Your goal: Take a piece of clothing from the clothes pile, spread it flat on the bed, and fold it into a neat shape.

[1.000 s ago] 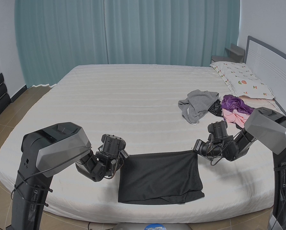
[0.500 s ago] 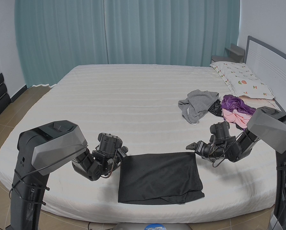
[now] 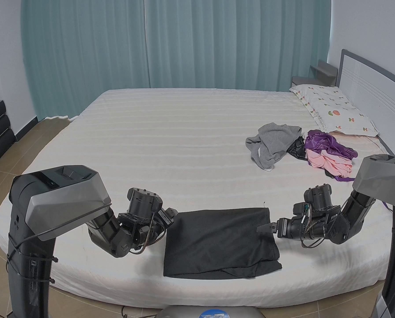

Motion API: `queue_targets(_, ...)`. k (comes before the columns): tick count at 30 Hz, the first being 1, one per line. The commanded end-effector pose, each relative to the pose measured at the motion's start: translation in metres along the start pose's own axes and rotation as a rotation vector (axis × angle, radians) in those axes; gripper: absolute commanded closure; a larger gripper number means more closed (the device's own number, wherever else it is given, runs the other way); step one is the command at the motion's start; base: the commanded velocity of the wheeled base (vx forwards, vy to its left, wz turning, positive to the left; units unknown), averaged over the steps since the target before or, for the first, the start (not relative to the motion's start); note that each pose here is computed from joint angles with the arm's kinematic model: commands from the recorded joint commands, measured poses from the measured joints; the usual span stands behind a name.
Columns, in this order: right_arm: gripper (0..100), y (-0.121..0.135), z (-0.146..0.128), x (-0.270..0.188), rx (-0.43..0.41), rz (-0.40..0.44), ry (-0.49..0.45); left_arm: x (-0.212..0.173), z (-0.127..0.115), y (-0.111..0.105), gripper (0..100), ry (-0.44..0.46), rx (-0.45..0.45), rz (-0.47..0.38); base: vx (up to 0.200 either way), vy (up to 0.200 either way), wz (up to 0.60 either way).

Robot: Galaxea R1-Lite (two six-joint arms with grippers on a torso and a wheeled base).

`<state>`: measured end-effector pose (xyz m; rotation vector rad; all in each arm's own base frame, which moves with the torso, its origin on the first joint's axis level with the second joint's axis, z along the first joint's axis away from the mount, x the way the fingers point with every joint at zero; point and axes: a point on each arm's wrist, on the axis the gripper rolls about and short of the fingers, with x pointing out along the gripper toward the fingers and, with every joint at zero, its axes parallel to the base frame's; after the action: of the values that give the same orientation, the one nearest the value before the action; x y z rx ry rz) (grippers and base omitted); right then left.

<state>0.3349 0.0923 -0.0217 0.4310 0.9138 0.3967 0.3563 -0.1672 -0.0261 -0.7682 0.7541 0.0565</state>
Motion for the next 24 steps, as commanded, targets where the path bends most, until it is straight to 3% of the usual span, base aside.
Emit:
queue_targets(1,0,0.001,-0.003,-0.007,-0.009,0.006,0.006,-0.005,0.001,-0.002,0,-0.002,0.000,-0.007,-0.200,0.000,0.00)
queue_targets(7,0,0.001,-0.003,-0.005,-0.010,0.024,0.011,-0.005,0.001,-0.002,0,-0.001,0.000,-0.006,-0.200,0.000,0.00)
queue_targets(24,0,-0.003,0.004,0.016,-0.011,0.028,-0.001,-0.004,0.001,-0.002,0,-0.004,-0.001,-0.010,0.000,0.000,0.00)
